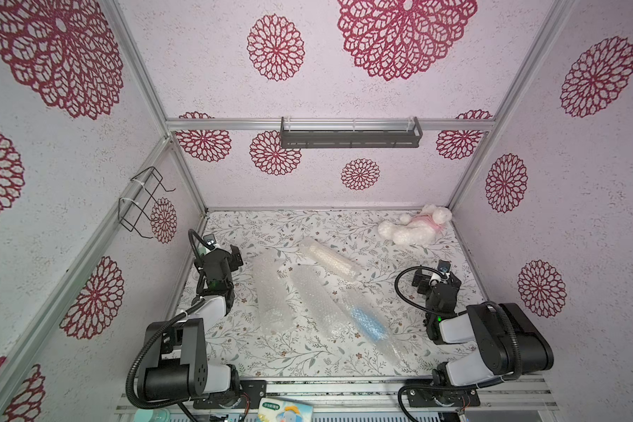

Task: Unwrap the vase from the bubble wrap
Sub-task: Adjust the bubble wrap at the center of the board.

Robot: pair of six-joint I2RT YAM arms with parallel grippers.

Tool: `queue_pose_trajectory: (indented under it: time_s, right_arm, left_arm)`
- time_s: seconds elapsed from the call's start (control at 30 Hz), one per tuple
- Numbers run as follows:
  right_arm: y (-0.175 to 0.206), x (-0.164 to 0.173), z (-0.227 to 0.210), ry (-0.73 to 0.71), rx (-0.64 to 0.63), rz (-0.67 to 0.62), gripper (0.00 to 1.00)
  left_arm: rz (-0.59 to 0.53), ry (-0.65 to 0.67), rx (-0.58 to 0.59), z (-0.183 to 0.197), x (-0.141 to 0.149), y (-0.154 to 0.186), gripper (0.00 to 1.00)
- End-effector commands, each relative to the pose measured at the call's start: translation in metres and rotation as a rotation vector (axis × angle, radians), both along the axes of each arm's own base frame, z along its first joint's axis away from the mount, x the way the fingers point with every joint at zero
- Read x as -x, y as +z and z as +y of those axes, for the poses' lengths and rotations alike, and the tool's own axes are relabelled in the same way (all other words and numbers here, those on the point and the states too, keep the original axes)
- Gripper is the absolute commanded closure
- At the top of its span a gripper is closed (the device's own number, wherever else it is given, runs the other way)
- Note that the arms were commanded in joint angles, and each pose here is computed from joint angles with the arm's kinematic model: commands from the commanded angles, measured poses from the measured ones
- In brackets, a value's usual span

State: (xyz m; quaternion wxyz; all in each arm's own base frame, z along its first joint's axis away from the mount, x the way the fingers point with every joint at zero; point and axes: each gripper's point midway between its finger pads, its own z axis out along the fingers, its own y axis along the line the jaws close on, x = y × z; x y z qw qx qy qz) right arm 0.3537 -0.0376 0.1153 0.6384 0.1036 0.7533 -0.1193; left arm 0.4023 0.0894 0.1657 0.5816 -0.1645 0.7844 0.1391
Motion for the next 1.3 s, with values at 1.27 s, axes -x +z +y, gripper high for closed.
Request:
queue_pose_trajectory:
  time_s: [1.27]
  right_arm:
    - [0.112, 0.015, 0.152, 0.361, -0.282, 0.137, 0.02]
  left_arm:
    - [0.407, -0.180, 0.409, -0.098, 0.063, 0.044, 0.03]
